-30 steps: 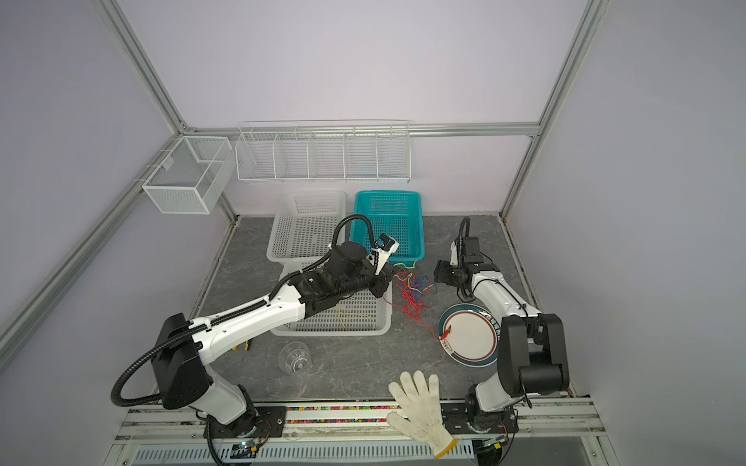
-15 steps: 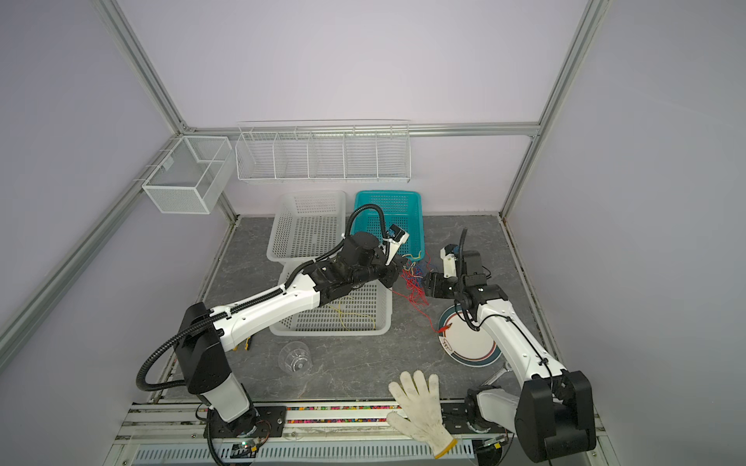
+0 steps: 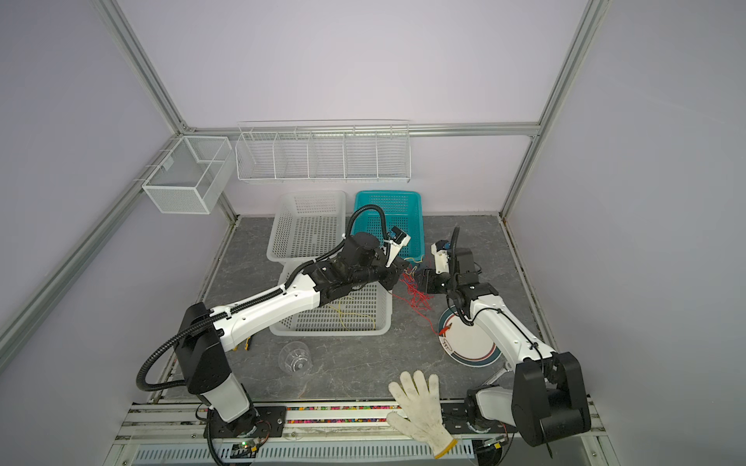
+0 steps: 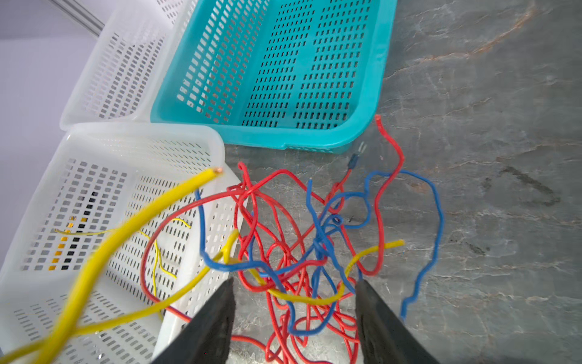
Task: Untangle the cables
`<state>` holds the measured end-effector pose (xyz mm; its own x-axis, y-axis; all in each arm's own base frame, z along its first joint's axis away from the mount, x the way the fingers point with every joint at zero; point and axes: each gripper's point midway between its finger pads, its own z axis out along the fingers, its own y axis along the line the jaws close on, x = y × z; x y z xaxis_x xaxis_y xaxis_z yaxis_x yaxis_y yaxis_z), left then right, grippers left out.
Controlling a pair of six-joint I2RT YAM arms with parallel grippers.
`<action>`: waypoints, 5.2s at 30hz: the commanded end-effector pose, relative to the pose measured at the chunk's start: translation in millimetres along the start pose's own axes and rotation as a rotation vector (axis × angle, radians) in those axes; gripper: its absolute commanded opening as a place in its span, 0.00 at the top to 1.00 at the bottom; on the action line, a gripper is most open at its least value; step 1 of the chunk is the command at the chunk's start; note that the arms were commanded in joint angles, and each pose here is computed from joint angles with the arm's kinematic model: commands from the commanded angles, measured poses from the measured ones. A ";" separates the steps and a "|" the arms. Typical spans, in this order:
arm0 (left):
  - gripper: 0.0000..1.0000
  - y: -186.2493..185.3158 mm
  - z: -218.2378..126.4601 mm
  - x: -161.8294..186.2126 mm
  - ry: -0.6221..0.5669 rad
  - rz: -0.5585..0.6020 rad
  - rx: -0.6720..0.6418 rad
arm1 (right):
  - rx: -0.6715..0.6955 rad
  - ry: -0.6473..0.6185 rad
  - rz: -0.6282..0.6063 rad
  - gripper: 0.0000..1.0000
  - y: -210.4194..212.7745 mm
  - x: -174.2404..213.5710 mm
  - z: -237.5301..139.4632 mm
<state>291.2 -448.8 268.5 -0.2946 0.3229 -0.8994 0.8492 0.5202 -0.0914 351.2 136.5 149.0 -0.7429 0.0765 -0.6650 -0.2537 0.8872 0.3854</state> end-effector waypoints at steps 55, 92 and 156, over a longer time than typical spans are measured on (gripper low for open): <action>1.00 -13.9 3.4 0.0 0.012 -0.137 0.090 | 0.155 -0.130 0.065 0.90 -29.1 -21.3 35.5; 1.00 9.8 -134.8 -56.6 -0.273 0.019 -0.123 | 0.593 0.029 0.366 0.94 -170.4 9.1 8.5; 1.00 5.3 -61.3 -78.0 -0.152 0.034 -0.166 | 0.370 0.076 0.168 0.94 -49.5 51.9 -0.6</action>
<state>290.4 -440.3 310.7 -0.2670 0.2822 -0.9215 0.8027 0.5943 -0.0506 335.8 124.4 118.2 -0.7842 0.1886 -0.5912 0.0032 0.9539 0.3000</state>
